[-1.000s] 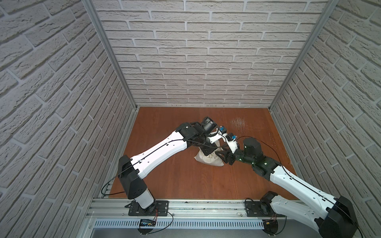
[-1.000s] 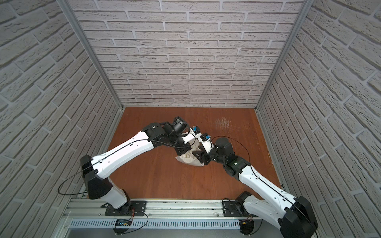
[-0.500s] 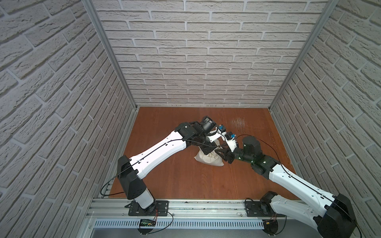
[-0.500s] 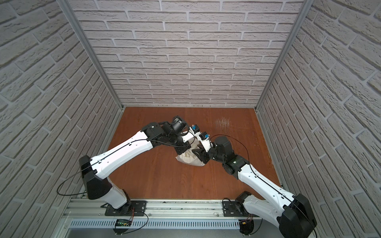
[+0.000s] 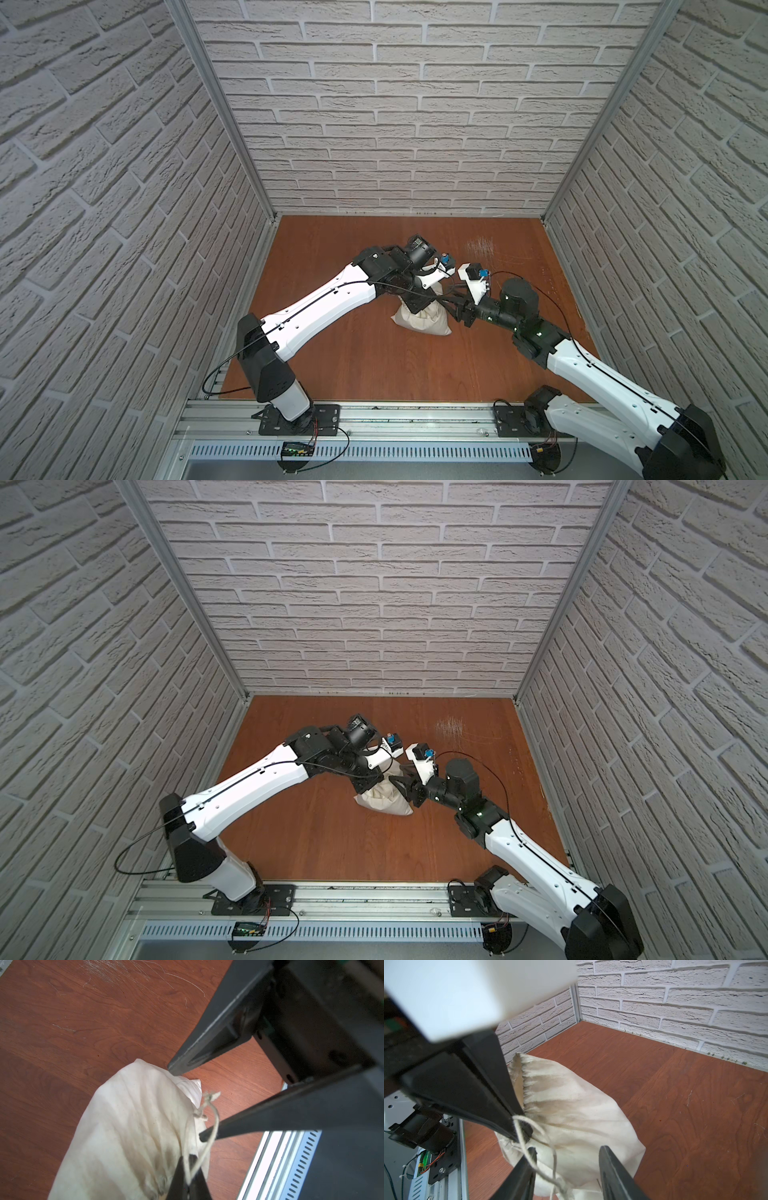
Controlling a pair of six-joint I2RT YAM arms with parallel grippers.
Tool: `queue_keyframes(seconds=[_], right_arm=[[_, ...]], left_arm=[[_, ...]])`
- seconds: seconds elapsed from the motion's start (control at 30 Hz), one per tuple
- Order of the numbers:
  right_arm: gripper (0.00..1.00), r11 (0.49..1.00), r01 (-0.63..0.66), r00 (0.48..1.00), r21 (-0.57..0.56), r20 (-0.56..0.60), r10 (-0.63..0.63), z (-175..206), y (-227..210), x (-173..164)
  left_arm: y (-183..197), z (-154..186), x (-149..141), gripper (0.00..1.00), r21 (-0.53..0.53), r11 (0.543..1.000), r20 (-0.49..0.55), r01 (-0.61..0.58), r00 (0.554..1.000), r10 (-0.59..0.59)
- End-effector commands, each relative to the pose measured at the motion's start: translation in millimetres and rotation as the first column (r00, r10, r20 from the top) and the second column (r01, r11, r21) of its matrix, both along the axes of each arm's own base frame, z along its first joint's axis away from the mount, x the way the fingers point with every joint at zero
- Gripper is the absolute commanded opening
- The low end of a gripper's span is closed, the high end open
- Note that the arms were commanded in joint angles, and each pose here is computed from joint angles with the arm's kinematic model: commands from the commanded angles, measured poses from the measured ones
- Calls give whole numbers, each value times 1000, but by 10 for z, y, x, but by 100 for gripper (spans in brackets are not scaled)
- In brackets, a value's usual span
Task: Close the soil bag
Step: Frap the soil bag at the center of the board.
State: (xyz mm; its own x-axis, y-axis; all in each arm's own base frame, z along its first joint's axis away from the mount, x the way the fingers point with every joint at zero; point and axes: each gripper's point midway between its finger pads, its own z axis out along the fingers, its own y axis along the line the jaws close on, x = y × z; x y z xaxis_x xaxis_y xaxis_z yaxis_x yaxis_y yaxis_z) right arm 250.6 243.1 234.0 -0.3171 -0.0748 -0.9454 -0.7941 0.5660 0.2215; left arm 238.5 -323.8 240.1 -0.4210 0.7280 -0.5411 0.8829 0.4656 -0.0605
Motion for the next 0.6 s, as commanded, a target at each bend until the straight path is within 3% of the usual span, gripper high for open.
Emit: queue_keyframes(seconds=[0.0,0.37,0.43,0.5,0.57], right_arm=[[52,999,-12,999,53,37,11,145,28,51],[46,996,-45,999,71,-9,46,59,146,154],[37,996,-44,999,75,-11,45,61,156,168],[17,996,-24,1000,83,-10,25,69,140,192],[4,995,4,1000,99,12,-5,122,101,203]], left_arm=[[-31,105,-42,3,-19,999,9,26,1000,-26],[-36,119,-31,3,-13,1000,10,26,1000,-26],[-33,126,-28,3,-14,1000,12,25,1000,-24],[-29,119,-30,3,-12,1000,10,24,1000,-24],[-28,105,-32,3,-9,1000,9,25,1000,-25]])
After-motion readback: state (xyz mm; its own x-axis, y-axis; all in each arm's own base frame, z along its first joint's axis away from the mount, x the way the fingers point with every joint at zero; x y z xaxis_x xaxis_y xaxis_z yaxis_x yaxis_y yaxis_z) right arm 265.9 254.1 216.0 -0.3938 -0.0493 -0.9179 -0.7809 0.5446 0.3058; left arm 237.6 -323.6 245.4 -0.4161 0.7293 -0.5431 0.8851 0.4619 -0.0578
